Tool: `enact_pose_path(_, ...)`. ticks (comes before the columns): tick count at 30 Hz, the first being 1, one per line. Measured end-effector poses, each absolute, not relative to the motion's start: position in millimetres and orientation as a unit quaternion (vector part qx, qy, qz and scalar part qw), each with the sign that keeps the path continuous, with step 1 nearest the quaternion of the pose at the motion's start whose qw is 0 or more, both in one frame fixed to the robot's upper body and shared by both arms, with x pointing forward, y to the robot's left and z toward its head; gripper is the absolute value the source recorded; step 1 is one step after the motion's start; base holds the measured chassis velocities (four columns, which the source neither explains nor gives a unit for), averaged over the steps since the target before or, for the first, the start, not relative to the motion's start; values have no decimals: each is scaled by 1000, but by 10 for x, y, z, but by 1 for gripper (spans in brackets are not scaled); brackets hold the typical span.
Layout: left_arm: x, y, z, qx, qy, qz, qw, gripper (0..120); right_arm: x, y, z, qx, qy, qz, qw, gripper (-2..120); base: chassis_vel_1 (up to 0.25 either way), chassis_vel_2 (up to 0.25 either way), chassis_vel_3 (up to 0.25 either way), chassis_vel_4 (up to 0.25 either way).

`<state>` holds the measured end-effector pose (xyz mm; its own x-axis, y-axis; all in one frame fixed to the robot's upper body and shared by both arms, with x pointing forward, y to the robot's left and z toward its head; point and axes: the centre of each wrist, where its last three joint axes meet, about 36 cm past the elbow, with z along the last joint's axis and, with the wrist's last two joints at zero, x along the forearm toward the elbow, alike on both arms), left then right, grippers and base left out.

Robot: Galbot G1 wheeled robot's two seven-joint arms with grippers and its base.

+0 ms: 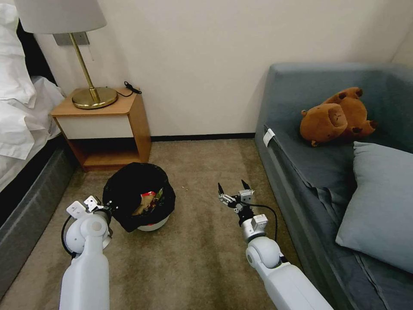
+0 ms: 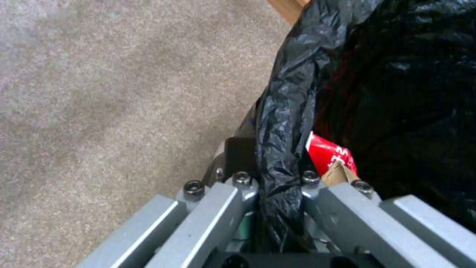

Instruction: Pick up the trash bin, then pick up the garbage on the floor and place it into the trash bin.

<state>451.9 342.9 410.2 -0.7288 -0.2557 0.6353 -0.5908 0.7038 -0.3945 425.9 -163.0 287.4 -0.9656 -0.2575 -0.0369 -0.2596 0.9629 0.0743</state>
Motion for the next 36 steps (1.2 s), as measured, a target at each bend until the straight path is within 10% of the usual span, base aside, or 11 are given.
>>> enact_pose_path(29, 4702, 3626, 3894, 257, -874, 305, 276, 2, 4196, -1709, 2827, -128, 991, 34, 20, 100, 0, 0, 0, 0)
enact_pose_path(36, 4708, 3629, 3877, 256, -874, 306, 277, 23, 4197, -1723, 2824, -129, 991, 33, 21, 100, 0, 0, 0, 0)
